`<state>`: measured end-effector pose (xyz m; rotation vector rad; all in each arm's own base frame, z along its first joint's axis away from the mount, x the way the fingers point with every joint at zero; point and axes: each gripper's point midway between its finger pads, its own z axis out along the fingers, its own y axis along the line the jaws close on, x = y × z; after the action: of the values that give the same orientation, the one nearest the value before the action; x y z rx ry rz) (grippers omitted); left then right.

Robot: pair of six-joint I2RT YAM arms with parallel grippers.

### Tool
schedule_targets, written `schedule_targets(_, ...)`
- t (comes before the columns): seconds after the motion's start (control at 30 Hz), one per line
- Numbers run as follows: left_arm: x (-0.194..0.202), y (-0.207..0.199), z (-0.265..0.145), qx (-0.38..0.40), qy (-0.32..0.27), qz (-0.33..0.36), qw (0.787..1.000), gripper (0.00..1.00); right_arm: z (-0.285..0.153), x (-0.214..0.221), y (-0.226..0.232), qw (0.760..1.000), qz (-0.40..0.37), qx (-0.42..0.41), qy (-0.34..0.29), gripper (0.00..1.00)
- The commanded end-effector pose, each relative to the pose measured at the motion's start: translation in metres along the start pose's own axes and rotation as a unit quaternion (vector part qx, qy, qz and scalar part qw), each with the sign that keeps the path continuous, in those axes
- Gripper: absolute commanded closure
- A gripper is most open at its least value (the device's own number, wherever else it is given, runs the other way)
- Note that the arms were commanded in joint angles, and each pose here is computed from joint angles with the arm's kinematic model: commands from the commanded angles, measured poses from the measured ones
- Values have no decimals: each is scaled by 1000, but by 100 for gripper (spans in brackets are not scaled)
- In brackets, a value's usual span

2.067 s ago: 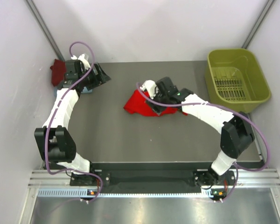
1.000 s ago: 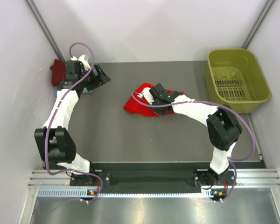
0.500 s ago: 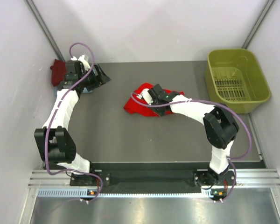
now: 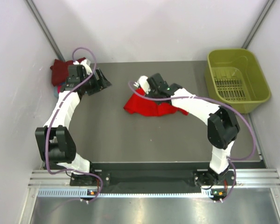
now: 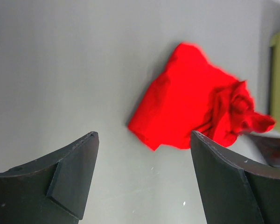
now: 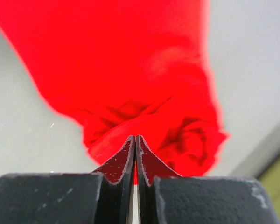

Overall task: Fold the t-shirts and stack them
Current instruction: Flatten the tshirt out

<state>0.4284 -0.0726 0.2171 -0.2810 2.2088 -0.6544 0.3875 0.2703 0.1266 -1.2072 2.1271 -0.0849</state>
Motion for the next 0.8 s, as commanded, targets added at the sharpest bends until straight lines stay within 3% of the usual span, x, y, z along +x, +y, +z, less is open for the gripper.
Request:
schedule_targets(0.0, 14, 3, 5, -4, 11, 17, 1000, 17, -54, -53, -55, 994, 12, 73, -86, 97)
schedule_targets(0.03, 19, 5, 7, -6, 18, 13, 1000, 16, -57, -53, -58, 993, 15, 78, -86, 83)
schedule_targets(0.07, 20, 6, 8, -5, 18, 11, 1000, 16, -55, -48, -55, 994, 17, 74, -77, 48)
schedule_targets(0.13, 17, 5, 10, -5, 15, 9, 1000, 16, -49, -40, -43, 996, 33, 54, -68, 37)
schedule_targets(0.27, 9, 3, 10, -4, 8, 17, 1000, 16, -21, 2, 0, 999, 46, -9, -13, 38)
schedule_targets(0.4, 26, -5, 18, 8, 29, 34, 999, 17, -1, 28, 24, 998, 51, -42, 20, 45)
schedule_targets(0.77, 32, -15, 14, 18, 33, 31, 999, 17, 29, 36, 34, 996, 47, -58, 44, 54)
